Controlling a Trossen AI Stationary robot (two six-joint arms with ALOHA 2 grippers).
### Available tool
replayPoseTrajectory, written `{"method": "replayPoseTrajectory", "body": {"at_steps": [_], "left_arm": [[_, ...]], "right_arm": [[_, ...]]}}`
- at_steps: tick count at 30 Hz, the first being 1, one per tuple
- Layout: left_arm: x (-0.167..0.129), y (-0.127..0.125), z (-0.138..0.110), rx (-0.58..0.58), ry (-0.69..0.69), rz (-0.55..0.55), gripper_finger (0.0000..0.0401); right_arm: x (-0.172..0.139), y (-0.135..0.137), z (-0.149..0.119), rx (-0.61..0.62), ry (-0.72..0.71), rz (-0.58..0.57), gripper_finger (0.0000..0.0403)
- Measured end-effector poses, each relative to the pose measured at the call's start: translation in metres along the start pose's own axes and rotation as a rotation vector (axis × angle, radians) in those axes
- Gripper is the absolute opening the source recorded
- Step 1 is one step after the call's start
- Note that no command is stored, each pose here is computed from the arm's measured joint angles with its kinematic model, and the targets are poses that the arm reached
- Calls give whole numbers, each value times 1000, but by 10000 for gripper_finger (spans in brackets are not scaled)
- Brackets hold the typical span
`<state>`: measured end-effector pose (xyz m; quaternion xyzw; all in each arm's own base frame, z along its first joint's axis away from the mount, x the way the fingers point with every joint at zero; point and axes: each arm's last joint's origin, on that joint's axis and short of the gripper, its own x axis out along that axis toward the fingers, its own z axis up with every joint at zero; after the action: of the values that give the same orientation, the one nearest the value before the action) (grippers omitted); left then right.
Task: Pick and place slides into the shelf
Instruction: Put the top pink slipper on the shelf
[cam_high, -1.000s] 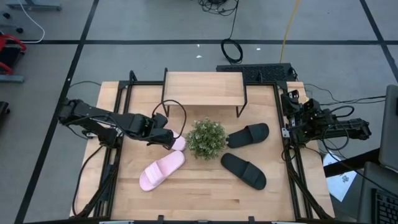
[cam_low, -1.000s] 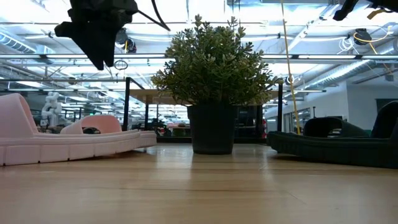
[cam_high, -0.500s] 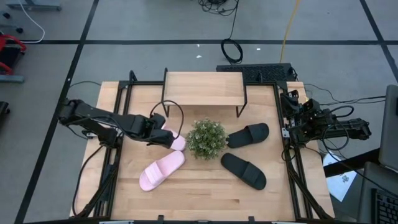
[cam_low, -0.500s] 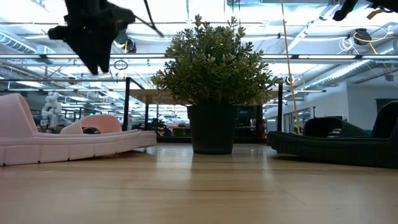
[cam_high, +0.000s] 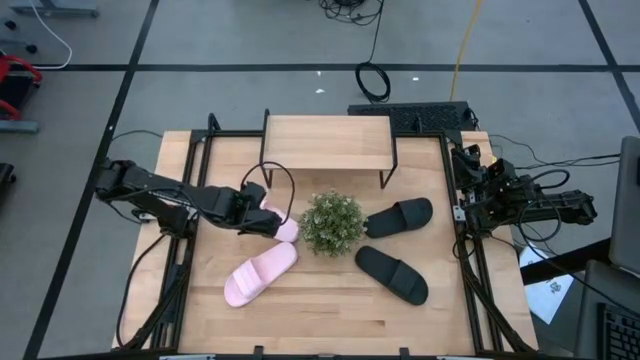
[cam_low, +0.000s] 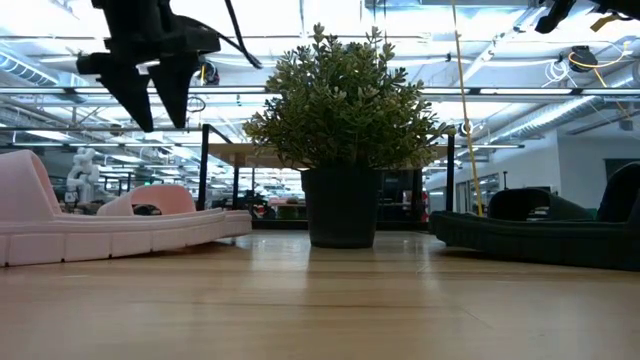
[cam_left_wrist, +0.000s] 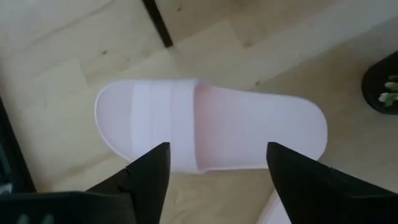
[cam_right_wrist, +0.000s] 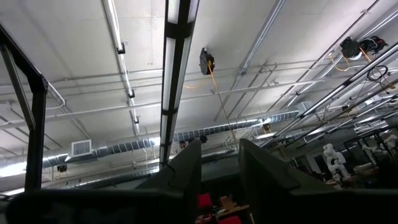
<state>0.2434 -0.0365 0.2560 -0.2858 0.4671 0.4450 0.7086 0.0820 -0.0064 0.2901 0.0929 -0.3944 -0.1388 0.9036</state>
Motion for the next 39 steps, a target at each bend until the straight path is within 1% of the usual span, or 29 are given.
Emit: {"method": "replayPoseTrajectory", "body": {"at_steps": [3, 12, 19, 25, 28, 34, 39], "left_arm": [[6, -4, -2, 17, 7, 26, 275], [32, -18, -9, 77, 69, 121, 276], [52, -26, -13, 99, 119, 184, 276], [66, -27, -10, 90, 141, 249, 276], [70, -24, -7, 80, 152, 286, 276], [73, -17, -2, 55, 173, 357, 276], [82, -13, -4, 80, 204, 395, 264]], "right_arm": [[0, 0, 0, 1, -2, 0, 100], [0, 0, 1, 17, -14, -1, 100], [0, 0, 2, 26, -18, -2, 100], [0, 0, 2, 29, -19, -2, 100], [0, 0, 2, 50, -19, -1, 100], [0, 0, 2, 52, -19, -1, 100], [0, 0, 2, 48, -19, -1, 100]]}}
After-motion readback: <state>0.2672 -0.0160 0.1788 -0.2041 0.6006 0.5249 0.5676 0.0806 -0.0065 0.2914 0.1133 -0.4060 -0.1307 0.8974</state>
